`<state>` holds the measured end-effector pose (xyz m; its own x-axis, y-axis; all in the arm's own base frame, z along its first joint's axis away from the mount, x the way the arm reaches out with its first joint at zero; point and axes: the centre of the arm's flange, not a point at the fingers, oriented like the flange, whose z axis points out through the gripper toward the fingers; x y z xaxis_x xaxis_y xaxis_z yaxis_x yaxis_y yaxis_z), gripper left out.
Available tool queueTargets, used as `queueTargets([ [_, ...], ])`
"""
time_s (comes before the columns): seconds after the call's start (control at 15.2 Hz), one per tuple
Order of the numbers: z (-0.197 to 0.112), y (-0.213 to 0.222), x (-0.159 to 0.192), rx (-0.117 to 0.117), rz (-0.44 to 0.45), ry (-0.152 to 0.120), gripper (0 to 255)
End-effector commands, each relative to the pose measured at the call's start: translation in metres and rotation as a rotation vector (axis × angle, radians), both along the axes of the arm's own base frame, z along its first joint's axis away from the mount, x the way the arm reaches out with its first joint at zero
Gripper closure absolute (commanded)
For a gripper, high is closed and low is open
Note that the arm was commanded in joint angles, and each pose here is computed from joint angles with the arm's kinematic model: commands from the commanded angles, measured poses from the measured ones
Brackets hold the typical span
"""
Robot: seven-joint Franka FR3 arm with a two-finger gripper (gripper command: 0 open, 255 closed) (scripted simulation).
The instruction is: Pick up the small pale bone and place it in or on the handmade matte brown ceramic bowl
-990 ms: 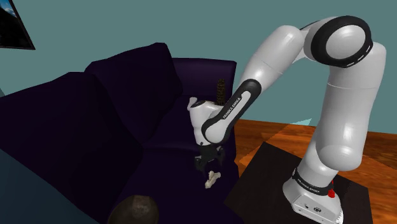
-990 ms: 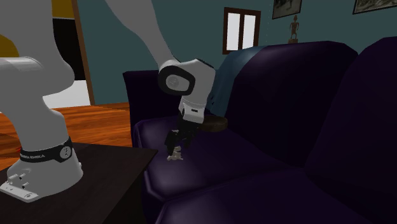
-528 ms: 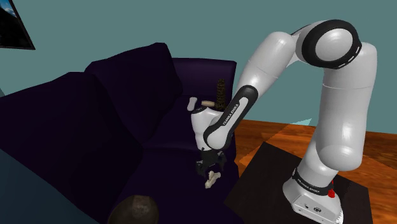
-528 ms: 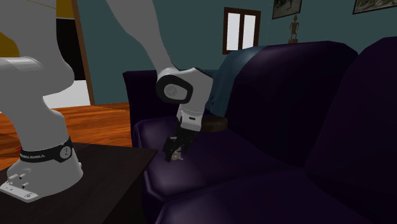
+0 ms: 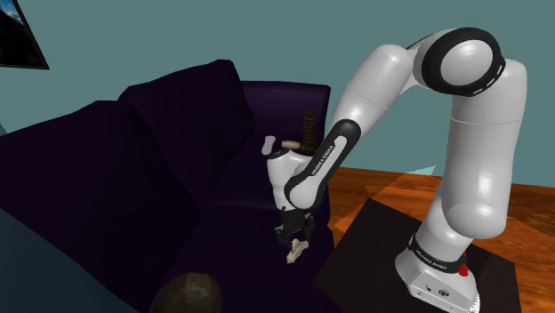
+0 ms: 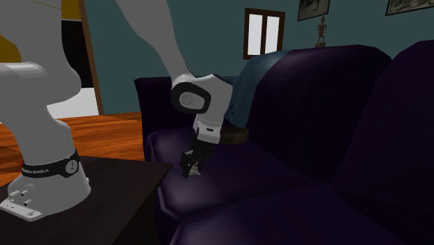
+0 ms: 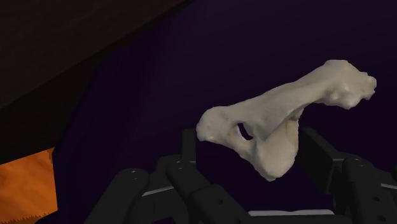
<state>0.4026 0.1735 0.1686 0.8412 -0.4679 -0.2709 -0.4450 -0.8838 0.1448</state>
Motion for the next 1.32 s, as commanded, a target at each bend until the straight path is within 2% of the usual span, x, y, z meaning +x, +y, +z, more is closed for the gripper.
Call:
queueTargets([
  [0.0, 0.000, 0.000, 0.000, 0.000, 0.000, 0.001, 255],
  [0.4, 0.000, 0.000, 0.000, 0.000, 0.000, 0.000, 255],
  [1.25, 0.068, 0.000, 0.000, 0.000, 0.000, 0.000, 255],
])
